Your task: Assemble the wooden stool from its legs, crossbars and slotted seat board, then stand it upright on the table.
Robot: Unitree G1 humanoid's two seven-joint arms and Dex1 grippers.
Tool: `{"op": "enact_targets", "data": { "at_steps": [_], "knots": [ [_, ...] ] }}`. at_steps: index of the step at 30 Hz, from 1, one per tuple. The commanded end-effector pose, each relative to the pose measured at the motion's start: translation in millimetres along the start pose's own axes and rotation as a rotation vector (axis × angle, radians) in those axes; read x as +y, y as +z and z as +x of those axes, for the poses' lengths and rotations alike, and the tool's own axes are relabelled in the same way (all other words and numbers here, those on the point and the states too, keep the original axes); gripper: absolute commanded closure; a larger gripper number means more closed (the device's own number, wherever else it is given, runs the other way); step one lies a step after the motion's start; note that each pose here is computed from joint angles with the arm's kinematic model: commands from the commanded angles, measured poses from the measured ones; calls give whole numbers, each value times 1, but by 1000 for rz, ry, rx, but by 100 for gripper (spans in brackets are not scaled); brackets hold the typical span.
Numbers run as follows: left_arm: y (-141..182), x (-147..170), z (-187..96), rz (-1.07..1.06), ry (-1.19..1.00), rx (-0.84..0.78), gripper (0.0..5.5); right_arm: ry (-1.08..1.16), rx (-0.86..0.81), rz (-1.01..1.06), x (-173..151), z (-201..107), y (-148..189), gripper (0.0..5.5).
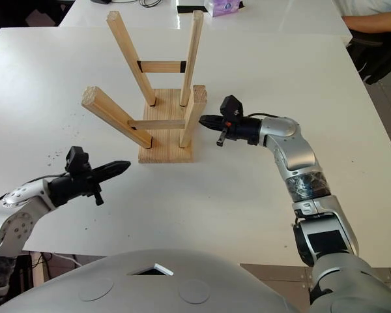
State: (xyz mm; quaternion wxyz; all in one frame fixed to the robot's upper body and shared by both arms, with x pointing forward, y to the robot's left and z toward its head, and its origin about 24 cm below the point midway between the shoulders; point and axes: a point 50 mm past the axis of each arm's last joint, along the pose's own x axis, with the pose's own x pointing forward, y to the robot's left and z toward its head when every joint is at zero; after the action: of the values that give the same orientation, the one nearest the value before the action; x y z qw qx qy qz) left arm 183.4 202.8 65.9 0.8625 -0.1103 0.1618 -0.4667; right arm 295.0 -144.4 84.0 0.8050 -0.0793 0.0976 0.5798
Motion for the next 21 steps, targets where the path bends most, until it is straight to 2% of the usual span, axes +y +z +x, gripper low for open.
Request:
{"op": "enact_targets", "data": {
  "at_steps": [1,6,10,16,21],
  "knots": [
    [-11,-1,11,18,-7,48,549,141,-7,-15,-2,13,8,550],
    [-19,1,17,36,-21,88,549,207,-28,8,-3,21,10,550],
    [-28,12,21,49,9,127,549,269,-29,31,12,27,3,550],
    [-34,23,20,69,59,150,549,435,-85,100,67,40,4,550],
    [-38,24,15,72,65,160,549,449,-102,166,101,41,2,550]
  ]
}}
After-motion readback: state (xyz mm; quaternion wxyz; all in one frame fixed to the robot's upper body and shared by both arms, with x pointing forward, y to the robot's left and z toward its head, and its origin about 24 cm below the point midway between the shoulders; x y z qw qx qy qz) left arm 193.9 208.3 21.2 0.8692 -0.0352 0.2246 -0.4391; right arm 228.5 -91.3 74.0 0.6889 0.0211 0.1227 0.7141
